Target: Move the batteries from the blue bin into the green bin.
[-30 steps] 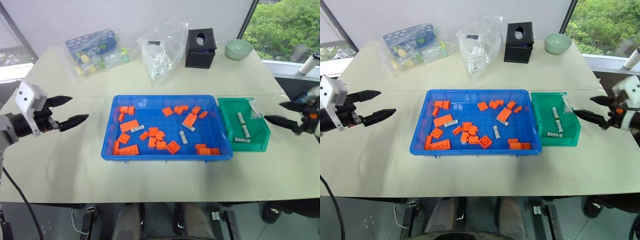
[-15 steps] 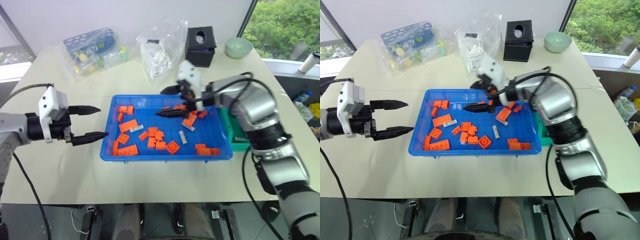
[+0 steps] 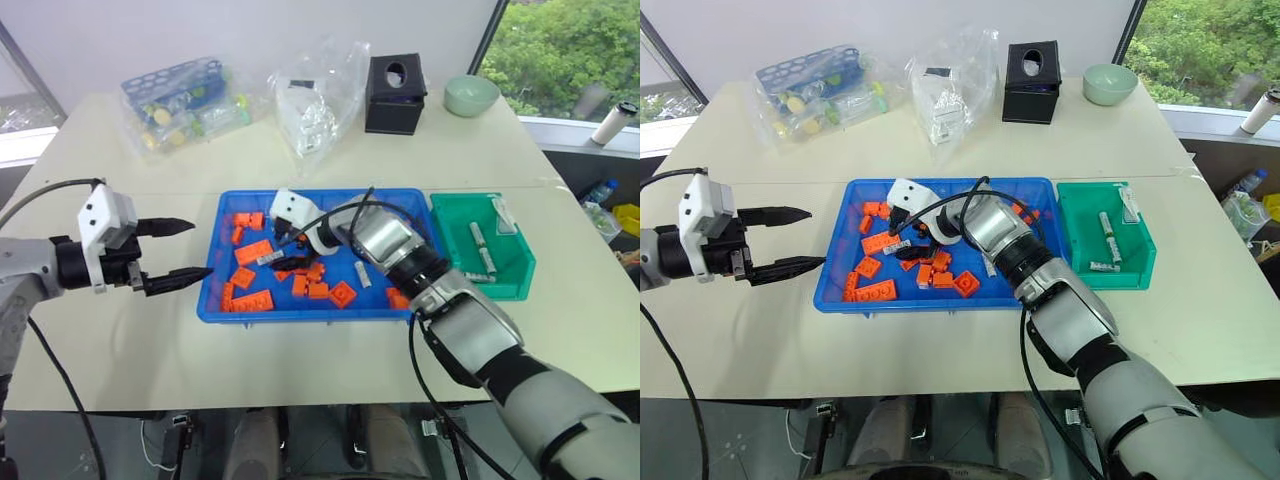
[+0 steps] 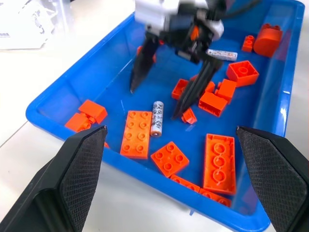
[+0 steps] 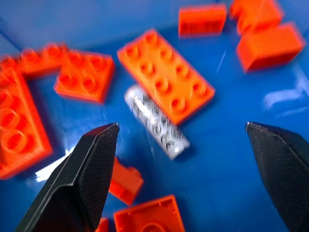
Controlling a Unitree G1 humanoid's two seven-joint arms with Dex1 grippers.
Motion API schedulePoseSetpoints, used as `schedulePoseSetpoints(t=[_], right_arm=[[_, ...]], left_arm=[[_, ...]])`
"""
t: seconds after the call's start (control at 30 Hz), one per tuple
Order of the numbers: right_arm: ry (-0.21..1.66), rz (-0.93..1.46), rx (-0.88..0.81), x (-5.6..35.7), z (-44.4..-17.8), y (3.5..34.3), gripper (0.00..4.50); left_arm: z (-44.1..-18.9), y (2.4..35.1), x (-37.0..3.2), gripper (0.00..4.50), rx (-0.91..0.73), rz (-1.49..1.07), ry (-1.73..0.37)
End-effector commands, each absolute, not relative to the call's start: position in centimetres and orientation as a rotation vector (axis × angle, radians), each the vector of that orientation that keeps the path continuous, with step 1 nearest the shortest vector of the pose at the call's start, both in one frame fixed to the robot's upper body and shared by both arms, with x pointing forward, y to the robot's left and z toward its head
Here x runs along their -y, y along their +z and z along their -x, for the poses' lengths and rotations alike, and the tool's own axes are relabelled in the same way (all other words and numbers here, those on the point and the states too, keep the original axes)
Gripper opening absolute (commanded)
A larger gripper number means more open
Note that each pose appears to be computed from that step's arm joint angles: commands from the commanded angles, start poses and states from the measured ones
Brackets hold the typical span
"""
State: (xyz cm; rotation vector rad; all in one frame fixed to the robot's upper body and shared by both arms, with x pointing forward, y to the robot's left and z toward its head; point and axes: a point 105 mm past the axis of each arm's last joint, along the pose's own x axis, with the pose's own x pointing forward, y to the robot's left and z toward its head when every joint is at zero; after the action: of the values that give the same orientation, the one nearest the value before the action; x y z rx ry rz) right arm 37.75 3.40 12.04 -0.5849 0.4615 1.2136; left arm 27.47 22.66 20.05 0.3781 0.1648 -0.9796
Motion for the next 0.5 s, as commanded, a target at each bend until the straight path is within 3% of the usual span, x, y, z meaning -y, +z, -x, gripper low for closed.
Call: schedulePoseSetpoints(t=[0.03, 0.07, 0.17, 0.37, 0.4, 0.5], right_arm=[[1.244, 0.628, -0.435, -4.4, -37.6, 12.4, 4.32], [1.253, 0.632, -0.44, -4.5, -37.5, 12.1, 4.32], [1.271, 0.63, -0.445, -4.8, -37.2, 11.8, 3.41], [1.283, 0.615, -0.439, -4.7, -36.9, 12.1, 0.29], [1.279, 0.609, -0.435, -4.6, -36.9, 12.3, 0.05], [1.256, 0.562, -0.408, -4.2, -37.2, 13.8, 0.07]], left_arm=[[-27.4, 21.2, -22.6, 4.5, -0.108, -0.408, -0.963], [-27.4, 21.3, -22.5, 4.5, -0.105, -0.409, -0.962], [-27.6, 21.4, -22.5, 4.5, -0.099, -0.409, -0.96], [-28.1, 21.6, -22.1, 4.5, -0.086, -0.41, -0.971], [-28.2, 21.6, -22.0, 4.5, -0.085, -0.41, -0.975], [-28.5, 21.5, -21.8, 4.5, -0.082, -0.408, -0.986]])
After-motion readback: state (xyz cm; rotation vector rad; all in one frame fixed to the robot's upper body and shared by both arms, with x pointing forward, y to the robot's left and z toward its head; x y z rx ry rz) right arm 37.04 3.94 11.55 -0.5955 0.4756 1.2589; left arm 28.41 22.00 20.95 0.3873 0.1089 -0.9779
